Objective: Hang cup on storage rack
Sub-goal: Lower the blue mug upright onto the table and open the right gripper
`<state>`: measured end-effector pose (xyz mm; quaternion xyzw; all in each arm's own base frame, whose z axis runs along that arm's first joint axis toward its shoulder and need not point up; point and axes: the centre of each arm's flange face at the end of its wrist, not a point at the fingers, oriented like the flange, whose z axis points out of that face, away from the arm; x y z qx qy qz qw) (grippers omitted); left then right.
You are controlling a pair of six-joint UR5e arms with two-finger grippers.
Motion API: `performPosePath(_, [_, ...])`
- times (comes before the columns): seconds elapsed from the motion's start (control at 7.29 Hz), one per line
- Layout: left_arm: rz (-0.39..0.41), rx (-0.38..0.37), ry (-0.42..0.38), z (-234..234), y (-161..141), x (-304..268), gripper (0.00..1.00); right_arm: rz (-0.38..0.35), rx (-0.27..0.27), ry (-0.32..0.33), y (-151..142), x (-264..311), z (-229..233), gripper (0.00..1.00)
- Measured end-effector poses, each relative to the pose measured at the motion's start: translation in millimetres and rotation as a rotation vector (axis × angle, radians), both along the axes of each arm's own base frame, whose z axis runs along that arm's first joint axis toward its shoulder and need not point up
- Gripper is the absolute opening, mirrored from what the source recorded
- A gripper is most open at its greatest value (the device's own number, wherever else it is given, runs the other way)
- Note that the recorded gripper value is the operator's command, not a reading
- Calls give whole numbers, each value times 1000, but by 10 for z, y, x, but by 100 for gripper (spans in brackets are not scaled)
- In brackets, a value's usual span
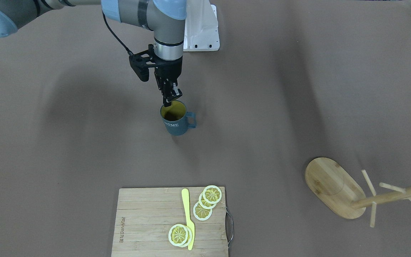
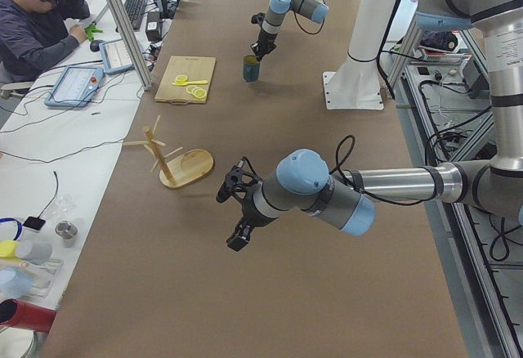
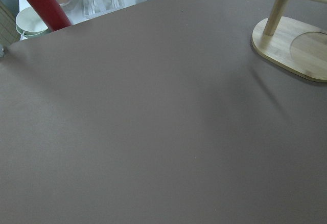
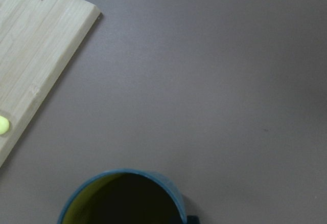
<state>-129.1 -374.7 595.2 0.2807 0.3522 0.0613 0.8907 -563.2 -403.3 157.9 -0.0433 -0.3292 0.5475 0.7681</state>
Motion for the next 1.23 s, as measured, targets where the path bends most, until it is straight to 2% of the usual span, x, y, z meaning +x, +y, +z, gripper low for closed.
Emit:
performPosePath(0.27, [0, -1, 0, 4, 2, 2, 99, 51, -55, 22, -113, -375, -198, 0])
performPosePath(0.41, [1, -3, 0, 14, 2, 3, 99, 53, -61, 26, -135, -437, -233, 11])
performPosePath(0.55, [1, -5, 1, 25, 3, 3, 99, 46, -60, 33, -141, -462, -234, 27])
performPosePath(0.69, [1, -5, 1, 30, 3, 3, 99, 32, -54, 42, -146, -471, -218, 99])
performPosePath(0.96, [1, -5, 1, 24, -8, 1, 99, -29, -21, 84, -156, -455, -173, 100])
performPosePath(1.23, [2, -3, 2, 15, -31, 0, 99, -103, 41, 115, -317, -253, -179, 100])
